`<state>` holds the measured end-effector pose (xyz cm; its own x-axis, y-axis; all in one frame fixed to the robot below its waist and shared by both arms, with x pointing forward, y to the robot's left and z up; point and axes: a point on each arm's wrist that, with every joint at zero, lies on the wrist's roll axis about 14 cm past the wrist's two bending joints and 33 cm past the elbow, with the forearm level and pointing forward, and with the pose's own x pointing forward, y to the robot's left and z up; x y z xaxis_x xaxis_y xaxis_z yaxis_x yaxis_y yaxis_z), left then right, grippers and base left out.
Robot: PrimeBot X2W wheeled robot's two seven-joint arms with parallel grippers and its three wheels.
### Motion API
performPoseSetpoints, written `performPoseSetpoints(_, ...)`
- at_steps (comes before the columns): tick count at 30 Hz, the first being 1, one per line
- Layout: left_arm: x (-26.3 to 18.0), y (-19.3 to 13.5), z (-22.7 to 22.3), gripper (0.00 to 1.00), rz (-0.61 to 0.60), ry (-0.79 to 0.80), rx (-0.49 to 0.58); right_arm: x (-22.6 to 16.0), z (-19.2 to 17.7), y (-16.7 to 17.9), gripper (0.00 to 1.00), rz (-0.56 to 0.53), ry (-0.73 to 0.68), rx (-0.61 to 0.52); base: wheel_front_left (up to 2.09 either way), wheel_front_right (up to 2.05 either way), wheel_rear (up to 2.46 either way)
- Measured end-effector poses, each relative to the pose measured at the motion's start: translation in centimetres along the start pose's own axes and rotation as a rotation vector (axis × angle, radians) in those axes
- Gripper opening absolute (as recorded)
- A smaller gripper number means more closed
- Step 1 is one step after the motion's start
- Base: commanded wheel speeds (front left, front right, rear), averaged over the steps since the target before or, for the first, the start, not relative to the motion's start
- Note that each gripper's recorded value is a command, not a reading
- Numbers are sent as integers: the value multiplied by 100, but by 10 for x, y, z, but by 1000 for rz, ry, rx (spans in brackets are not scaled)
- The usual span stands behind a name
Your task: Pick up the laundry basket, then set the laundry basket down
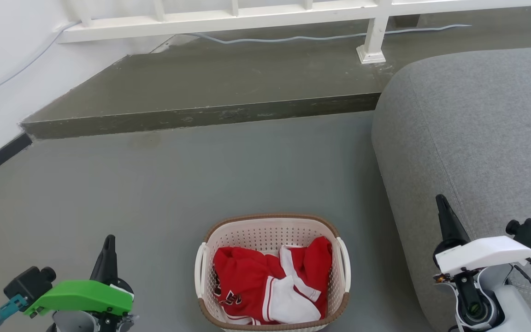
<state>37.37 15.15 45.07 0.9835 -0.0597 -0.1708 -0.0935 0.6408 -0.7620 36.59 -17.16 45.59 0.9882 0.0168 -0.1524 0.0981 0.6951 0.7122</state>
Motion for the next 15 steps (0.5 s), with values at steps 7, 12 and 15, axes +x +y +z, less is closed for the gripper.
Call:
performPoseSetpoints(7,-1,2,3,0,6,0,-75,0,3,-3,0,-13,0,80,0,0,0)
performPoseSetpoints(12,-1,4,5,0,11,-3,-130,1,6,-4,0,-15,-4,141,0,0,0)
performPoseSetpoints(15,-2,5,7,0,15,-6,-158,1,7,-5,0,-17,-5,179,0,0,0)
